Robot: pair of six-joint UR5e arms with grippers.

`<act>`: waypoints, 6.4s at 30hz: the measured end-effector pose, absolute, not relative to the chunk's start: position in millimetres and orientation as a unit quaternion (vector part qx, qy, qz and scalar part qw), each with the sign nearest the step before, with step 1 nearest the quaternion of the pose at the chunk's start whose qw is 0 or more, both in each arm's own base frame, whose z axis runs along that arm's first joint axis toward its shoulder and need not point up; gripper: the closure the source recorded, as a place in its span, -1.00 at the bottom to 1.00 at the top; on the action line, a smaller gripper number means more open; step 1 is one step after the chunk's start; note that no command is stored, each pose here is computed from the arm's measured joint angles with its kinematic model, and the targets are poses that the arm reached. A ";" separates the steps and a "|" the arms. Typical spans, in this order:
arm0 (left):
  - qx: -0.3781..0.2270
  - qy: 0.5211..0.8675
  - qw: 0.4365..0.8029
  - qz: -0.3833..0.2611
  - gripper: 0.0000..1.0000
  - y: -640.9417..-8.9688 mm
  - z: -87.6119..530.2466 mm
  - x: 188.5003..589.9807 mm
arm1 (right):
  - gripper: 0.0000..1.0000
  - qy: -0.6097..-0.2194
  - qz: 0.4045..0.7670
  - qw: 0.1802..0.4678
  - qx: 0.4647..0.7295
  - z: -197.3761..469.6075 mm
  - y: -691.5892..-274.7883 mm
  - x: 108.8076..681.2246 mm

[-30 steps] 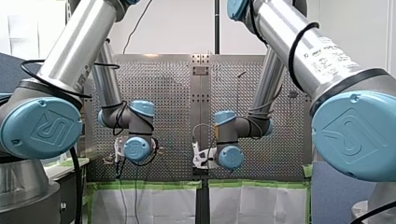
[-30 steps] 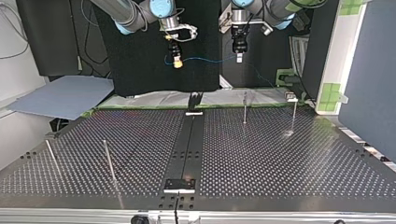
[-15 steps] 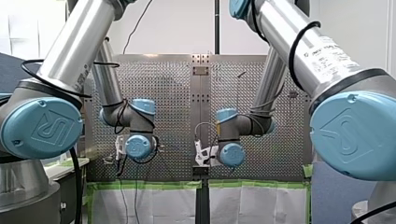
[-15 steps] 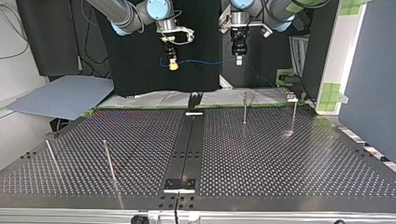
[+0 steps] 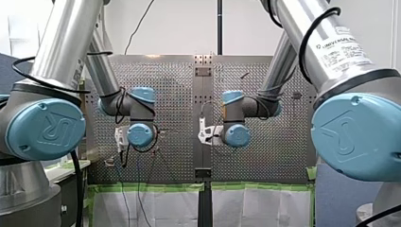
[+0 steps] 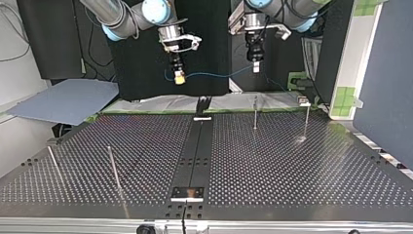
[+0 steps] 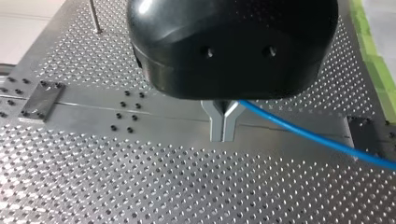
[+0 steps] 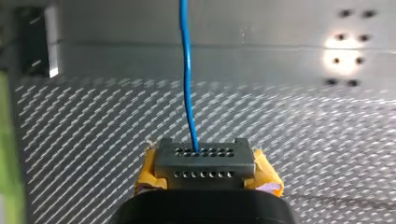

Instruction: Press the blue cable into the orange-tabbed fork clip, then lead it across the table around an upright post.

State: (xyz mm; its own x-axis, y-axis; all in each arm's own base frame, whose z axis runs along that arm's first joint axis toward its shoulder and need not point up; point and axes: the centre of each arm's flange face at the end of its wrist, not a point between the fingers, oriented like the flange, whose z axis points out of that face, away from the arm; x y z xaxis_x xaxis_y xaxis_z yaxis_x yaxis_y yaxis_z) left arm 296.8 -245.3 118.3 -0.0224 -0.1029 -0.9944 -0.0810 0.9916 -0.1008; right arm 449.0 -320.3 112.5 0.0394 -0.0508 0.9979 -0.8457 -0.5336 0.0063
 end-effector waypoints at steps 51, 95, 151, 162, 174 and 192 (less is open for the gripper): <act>-0.072 0.736 0.672 0.038 1.00 -189.4 1.5 363.8 | 1.00 -0.335 0.612 0.274 0.663 -11.0 -353.8 541.2; -0.084 0.751 0.654 0.044 1.00 -170.6 -23.0 458.0 | 1.00 -0.344 0.612 0.276 0.657 -15.4 -415.1 549.2; -0.093 0.750 0.655 0.014 1.00 -149.4 -6.1 521.3 | 1.00 -0.355 0.595 0.291 0.660 -11.5 -461.2 540.5; -0.096 0.751 0.653 0.009 1.00 -148.2 3.7 543.7 | 1.00 -0.345 0.584 0.308 0.668 1.5 -480.2 542.4; -0.075 0.764 0.641 0.027 -0.60 -139.9 2.1 544.4 | 1.00 -0.345 0.577 0.312 0.672 3.0 -485.7 539.1; -0.037 0.814 0.579 0.023 -1.00 -140.3 -9.9 523.4 | 1.00 -0.348 0.571 0.313 0.675 1.6 -487.6 535.0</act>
